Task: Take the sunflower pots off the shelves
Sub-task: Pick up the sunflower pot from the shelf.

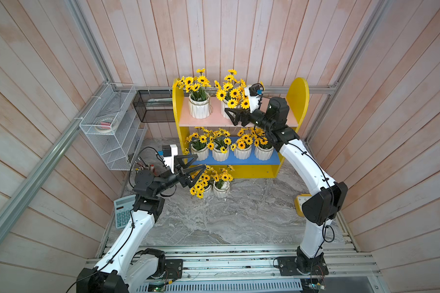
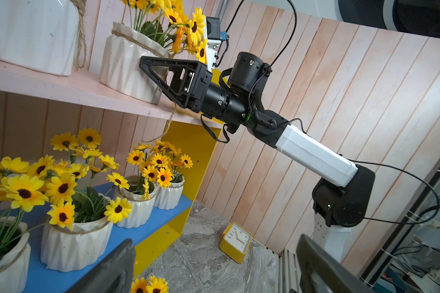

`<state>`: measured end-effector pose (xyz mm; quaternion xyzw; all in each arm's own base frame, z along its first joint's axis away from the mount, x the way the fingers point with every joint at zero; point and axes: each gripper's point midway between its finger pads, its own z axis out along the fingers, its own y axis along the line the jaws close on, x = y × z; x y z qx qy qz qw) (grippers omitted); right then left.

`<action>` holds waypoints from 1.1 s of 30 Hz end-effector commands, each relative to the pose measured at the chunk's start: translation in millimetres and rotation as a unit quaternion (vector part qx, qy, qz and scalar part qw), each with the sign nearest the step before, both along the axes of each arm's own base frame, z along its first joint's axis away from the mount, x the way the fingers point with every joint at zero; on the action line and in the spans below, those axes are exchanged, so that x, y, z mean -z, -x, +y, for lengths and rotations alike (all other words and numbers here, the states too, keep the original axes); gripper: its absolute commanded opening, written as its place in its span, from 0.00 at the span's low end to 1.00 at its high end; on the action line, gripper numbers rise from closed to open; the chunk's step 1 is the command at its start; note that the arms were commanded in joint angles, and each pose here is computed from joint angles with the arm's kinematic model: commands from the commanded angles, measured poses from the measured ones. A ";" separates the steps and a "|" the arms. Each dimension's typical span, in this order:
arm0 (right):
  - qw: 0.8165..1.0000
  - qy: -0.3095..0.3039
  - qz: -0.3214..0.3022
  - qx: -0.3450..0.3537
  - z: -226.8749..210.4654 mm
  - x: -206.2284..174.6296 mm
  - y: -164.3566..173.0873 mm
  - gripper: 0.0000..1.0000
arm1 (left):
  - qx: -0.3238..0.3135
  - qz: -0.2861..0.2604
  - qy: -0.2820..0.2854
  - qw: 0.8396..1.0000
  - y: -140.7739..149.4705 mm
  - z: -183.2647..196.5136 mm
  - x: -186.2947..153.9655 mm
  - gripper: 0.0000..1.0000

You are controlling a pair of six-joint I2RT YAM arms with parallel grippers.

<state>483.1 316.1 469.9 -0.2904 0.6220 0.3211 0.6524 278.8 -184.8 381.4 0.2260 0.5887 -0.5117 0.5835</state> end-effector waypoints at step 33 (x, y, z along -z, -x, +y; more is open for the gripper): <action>0.998 -0.023 -0.052 0.030 12.6 -10.7 -0.6 0.00 | 0.005 -0.002 0.002 1.000 -0.4 -0.1 1.6 1.00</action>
